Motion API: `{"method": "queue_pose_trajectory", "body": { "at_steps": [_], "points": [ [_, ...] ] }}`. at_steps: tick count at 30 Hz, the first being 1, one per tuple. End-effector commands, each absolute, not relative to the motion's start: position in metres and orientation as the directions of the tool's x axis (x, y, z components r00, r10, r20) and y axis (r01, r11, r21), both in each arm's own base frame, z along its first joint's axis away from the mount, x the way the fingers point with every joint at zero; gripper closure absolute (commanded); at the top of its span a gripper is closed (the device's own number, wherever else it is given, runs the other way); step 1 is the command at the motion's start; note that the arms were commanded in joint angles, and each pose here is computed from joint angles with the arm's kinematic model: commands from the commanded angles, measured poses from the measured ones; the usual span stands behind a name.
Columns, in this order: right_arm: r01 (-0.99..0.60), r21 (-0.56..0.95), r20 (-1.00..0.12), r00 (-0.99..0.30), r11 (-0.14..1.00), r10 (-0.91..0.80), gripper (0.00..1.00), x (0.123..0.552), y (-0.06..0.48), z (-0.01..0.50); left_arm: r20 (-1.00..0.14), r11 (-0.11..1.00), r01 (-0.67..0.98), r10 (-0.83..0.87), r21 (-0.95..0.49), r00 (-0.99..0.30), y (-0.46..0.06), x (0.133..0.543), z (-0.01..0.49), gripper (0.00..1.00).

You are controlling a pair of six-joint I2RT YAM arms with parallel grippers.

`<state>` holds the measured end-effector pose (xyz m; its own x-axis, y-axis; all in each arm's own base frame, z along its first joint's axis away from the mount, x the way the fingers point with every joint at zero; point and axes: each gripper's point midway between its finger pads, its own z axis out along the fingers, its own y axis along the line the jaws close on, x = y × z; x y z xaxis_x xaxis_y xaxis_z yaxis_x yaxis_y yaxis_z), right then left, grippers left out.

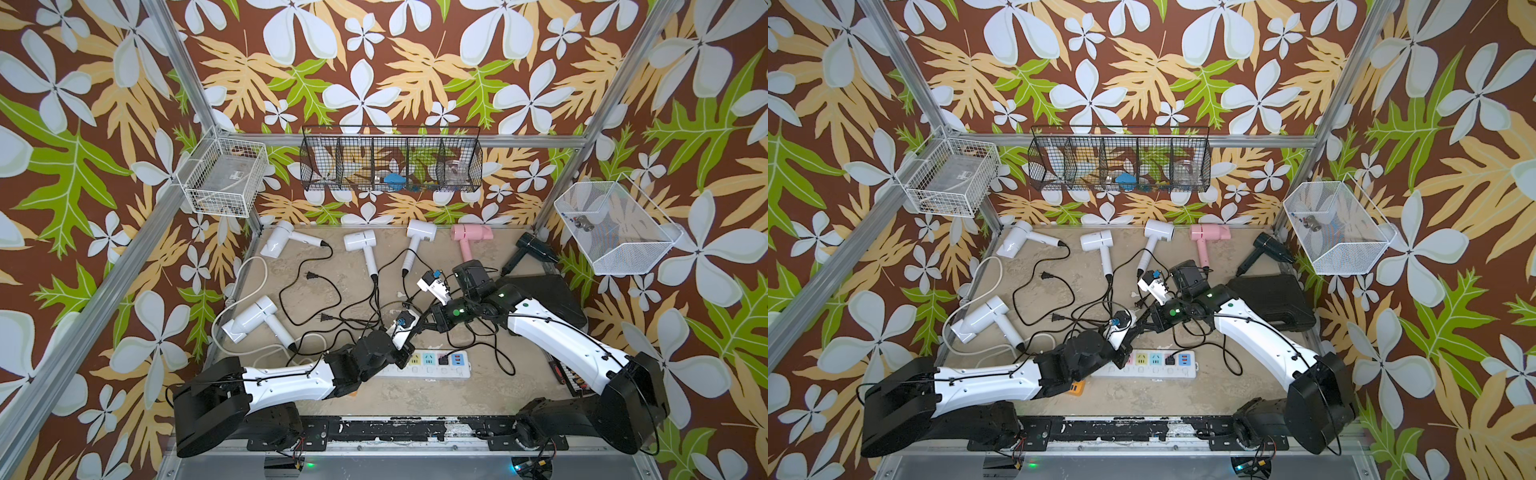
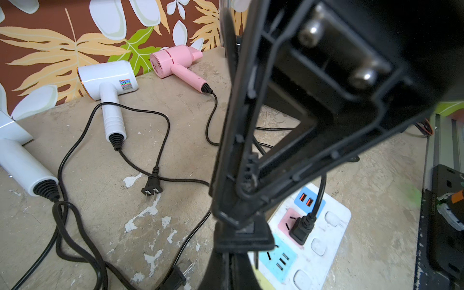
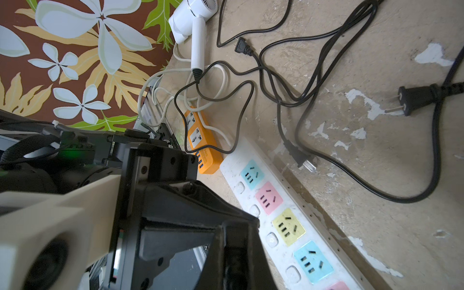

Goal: Charge the blow dryers
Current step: Adjust the plug, then insert the plug into the socket.

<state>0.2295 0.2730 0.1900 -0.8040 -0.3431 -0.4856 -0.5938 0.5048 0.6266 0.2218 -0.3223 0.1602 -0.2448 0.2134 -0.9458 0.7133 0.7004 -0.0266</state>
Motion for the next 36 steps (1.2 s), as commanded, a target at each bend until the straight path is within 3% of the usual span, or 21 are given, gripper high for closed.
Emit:
{"method": "queue_pose_trajectory", "body": {
  "at_steps": [1,5,8,14,19,26,36],
  "points": [
    [-0.613,0.610,-0.497,-0.789,0.502,-0.360,1.00,0.229,0.272,0.191,-0.954,0.707,0.706,0.186,-0.036,-0.235,-0.324,0.224,0.169,0.96],
    [-0.629,0.556,-0.523,-0.773,0.544,-0.359,1.00,0.238,0.267,0.191,-0.956,0.710,0.702,0.169,-0.051,-0.240,-0.323,0.224,0.171,0.65],
    [-0.648,0.499,-0.568,-0.746,0.576,-0.348,1.00,0.247,0.262,0.197,-0.958,0.713,0.698,0.156,-0.060,-0.242,-0.321,0.224,0.172,0.48],
    [-0.644,0.381,-0.629,-0.706,0.663,-0.324,1.00,0.269,0.250,0.205,-0.964,0.734,0.675,0.119,-0.077,-0.239,-0.314,0.225,0.178,0.23],
    [-0.688,0.267,-0.708,-0.615,0.674,-0.347,1.00,0.275,0.245,0.207,-0.969,0.750,0.653,0.073,-0.103,-0.237,-0.306,0.226,0.185,0.11],
    [-0.796,-0.040,-0.864,-0.276,0.603,-0.420,1.00,0.272,0.233,0.220,-0.965,0.767,0.622,0.018,-0.154,-0.261,-0.297,0.233,0.189,0.03],
    [-0.928,-0.206,-0.770,-0.041,0.309,-0.637,1.00,0.235,0.243,0.176,-0.927,0.780,0.547,-0.109,-0.304,-0.360,-0.270,0.258,0.184,0.00]
  ]
}}
